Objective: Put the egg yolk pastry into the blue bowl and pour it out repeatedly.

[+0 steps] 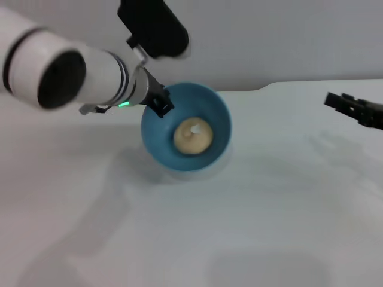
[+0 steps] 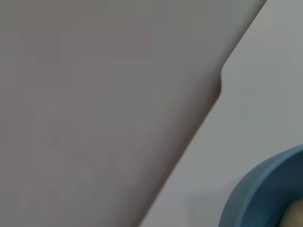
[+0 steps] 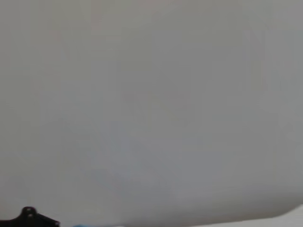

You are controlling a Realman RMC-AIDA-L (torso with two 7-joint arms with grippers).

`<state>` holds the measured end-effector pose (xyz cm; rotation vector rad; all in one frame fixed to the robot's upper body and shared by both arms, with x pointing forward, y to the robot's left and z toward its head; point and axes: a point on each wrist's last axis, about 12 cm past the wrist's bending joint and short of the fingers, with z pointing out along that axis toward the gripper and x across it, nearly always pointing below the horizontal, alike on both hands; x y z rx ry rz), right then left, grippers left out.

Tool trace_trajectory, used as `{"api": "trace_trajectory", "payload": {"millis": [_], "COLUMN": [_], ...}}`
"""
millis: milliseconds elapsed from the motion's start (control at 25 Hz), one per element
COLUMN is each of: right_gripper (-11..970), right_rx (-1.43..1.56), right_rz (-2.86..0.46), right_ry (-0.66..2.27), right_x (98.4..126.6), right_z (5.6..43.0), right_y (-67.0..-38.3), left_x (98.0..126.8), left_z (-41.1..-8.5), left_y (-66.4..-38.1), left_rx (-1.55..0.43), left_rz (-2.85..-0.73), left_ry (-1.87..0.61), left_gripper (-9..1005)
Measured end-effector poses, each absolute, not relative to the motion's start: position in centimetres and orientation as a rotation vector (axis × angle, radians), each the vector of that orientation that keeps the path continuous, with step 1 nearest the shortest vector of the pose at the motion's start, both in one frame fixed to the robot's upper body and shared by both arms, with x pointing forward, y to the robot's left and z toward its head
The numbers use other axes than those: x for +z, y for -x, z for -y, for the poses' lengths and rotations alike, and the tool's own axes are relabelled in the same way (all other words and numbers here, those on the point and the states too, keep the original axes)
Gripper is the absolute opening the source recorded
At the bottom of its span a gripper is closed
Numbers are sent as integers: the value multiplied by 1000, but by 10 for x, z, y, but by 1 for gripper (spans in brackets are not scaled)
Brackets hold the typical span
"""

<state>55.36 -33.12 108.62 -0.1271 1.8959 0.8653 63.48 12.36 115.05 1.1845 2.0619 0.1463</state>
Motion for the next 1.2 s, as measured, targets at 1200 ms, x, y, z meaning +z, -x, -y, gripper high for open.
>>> {"api": "trace_trajectory", "payload": {"millis": [1200], "right_gripper": [490], "right_rx": [886], "right_rz": [-1894], "right_ry": [-51], "right_x": [1063], "right_z": [348], "right_y": [-530], "left_x": [1100], "left_z": [-146], "left_y": [-558], "left_rx": [393], "left_rz": [-1018], "left_ry": [-933], "left_gripper": [-2]}}
